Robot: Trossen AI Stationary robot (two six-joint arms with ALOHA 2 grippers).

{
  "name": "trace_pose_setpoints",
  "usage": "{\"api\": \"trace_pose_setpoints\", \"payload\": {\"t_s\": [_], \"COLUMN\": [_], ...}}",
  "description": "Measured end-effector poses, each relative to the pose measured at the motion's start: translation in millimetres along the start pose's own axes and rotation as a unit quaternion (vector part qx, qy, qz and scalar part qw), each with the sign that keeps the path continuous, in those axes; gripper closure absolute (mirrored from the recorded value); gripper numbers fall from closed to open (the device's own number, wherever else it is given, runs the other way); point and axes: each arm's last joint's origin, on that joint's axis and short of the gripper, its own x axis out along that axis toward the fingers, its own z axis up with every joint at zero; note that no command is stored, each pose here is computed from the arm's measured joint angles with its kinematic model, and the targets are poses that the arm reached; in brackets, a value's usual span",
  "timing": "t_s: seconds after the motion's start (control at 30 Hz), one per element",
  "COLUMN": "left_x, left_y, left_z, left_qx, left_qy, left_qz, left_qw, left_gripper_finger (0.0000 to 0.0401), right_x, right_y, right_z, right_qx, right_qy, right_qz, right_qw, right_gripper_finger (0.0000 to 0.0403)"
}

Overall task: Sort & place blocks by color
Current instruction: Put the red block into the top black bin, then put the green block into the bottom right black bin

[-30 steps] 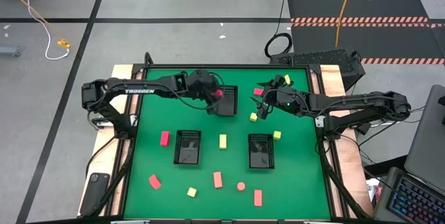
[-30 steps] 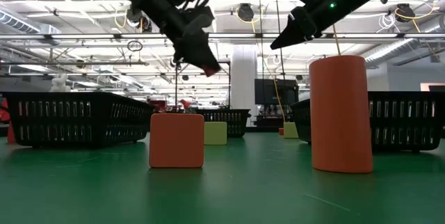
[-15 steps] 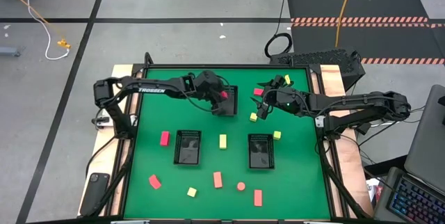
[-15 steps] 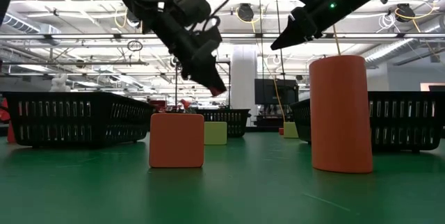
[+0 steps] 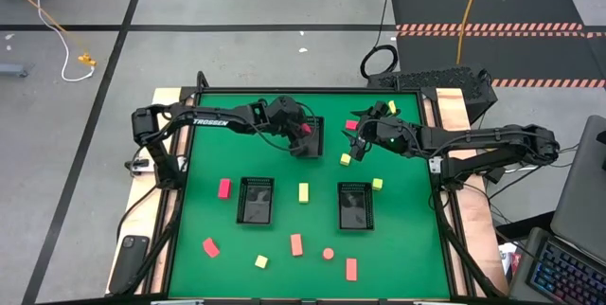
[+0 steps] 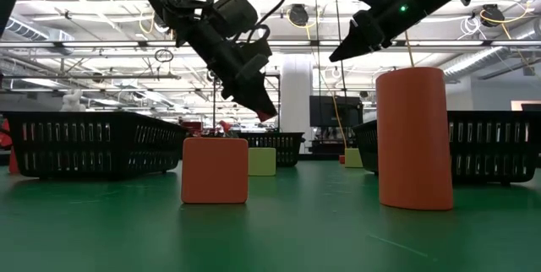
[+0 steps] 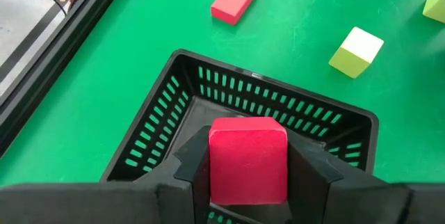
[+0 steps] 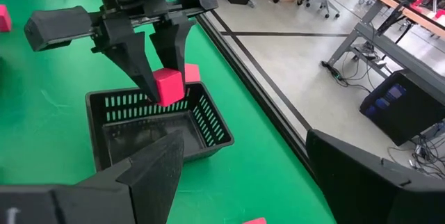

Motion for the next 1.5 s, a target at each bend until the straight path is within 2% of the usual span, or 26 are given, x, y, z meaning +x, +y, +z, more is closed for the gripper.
{"api": "trace_pose_setpoints", "payload": {"t_s": [1.0, 1.1, 1.33, 1.5], "left_x": [0.0, 0.0, -0.1, -4.4], "left_y": [-1.2, -1.2, -1.6, -0.7], "left_z": [-1.6, -0.9, -1.5, 0.4], "left_qx": [-0.006, -0.014, -0.019, -0.02], "left_qy": [0.008, 0.005, 0.008, 0.005], "left_qz": [-0.001, -0.001, -0.002, -0.001], "left_qw": [1.0, 1.0, 1.0, 1.0], "left_gripper_finger": [0.0263, 0.0246, 0.0166, 0.0125], "right_x": [0.1, 0.0, 0.0, 0.0], "right_y": [0.1, 0.2, 0.2, 0.1], "right_z": [-1.6, -1.5, -1.5, -1.5], "right_qx": [0.006, 0.006, 0.005, 0.005], "right_qy": [0.007, 0.007, 0.007, 0.007], "right_qz": [0.001, 0.001, 0.001, 0.001], "right_qw": [1.0, 1.0, 1.0, 1.0], "right_gripper_finger": [0.0106, 0.0106, 0.0106, 0.0106]}}
